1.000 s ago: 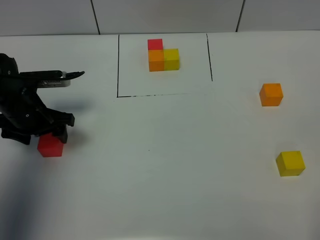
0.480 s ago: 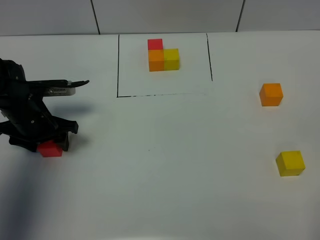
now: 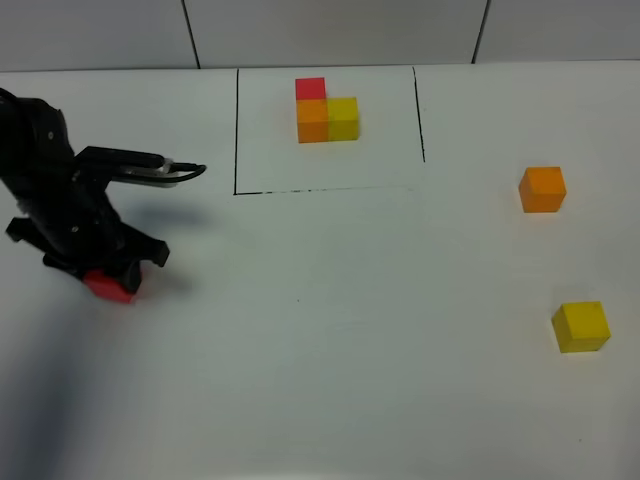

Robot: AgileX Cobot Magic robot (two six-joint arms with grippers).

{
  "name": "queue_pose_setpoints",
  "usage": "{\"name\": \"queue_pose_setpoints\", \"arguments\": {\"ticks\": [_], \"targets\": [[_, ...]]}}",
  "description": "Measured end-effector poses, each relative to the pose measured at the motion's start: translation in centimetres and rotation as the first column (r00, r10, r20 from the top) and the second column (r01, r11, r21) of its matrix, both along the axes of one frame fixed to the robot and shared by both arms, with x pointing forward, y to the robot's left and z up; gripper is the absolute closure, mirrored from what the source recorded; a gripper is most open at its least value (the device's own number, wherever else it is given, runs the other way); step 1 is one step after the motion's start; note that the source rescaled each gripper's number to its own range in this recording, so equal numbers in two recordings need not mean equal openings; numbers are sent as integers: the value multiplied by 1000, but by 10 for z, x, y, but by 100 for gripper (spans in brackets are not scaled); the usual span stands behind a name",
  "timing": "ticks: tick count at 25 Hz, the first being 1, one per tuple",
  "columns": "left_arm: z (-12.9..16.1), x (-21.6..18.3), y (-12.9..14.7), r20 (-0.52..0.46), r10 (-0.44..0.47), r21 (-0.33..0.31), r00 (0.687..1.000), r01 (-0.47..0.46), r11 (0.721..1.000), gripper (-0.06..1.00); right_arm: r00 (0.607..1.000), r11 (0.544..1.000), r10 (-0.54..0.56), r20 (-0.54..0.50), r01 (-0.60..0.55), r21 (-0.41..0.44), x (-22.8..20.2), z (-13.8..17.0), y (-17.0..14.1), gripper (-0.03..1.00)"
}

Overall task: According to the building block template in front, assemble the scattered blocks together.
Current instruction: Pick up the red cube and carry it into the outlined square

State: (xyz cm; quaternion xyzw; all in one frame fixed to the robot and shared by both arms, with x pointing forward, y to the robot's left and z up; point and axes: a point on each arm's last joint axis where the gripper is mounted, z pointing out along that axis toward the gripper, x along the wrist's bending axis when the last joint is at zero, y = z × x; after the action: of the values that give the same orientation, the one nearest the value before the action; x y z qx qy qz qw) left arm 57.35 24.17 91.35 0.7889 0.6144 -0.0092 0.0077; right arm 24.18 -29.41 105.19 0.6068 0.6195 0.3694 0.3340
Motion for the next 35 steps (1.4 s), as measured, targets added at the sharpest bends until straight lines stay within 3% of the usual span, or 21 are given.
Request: {"name": "queue_pose_setpoints", "arguments": {"ticks": [3, 6, 8, 12, 18, 20, 22, 26, 30, 35], "targets": [[19, 11, -27, 48, -165, -3, 985, 166, 986, 94, 1000, 1000, 0, 0, 0, 0, 0, 0, 0, 17], [38, 22, -61, 93, -376, 29, 922, 375, 927, 94, 1000, 1000, 0, 0, 0, 0, 0, 0, 0, 17], [44, 28, -87, 81, -515, 61, 853, 511, 857, 94, 1000, 1000, 0, 0, 0, 0, 0, 0, 0, 17], [43, 43, -134, 31, -704, 95, 710, 699, 709, 94, 1000, 1000, 0, 0, 0, 0, 0, 0, 0, 17], [35, 56, -197, -7, -881, 96, 474, 877, 471, 94, 1000, 1000, 0, 0, 0, 0, 0, 0, 0, 17], [32, 59, -214, 4, -913, 104, 409, 908, 407, 94, 1000, 1000, 0, 0, 0, 0, 0, 0, 0, 17], [25, 62, -227, 16, -927, 108, 375, 921, 375, 94, 1000, 1000, 0, 0, 0, 0, 0, 0, 0, 17], [12, 66, -239, 24, -936, 108, 351, 930, 352, 94, 1000, 1000, 0, 0, 0, 0, 0, 0, 0, 17], [-6, 68, -241, -3, -950, 92, 314, 946, 312, 94, 1000, 1000, 0, 0, 0, 0, 0, 0, 0, 17], [-20, 68, -241, -23, -953, 76, 302, 951, 300, 94, 1000, 1000, 0, 0, 0, 0, 0, 0, 0, 17]]}}
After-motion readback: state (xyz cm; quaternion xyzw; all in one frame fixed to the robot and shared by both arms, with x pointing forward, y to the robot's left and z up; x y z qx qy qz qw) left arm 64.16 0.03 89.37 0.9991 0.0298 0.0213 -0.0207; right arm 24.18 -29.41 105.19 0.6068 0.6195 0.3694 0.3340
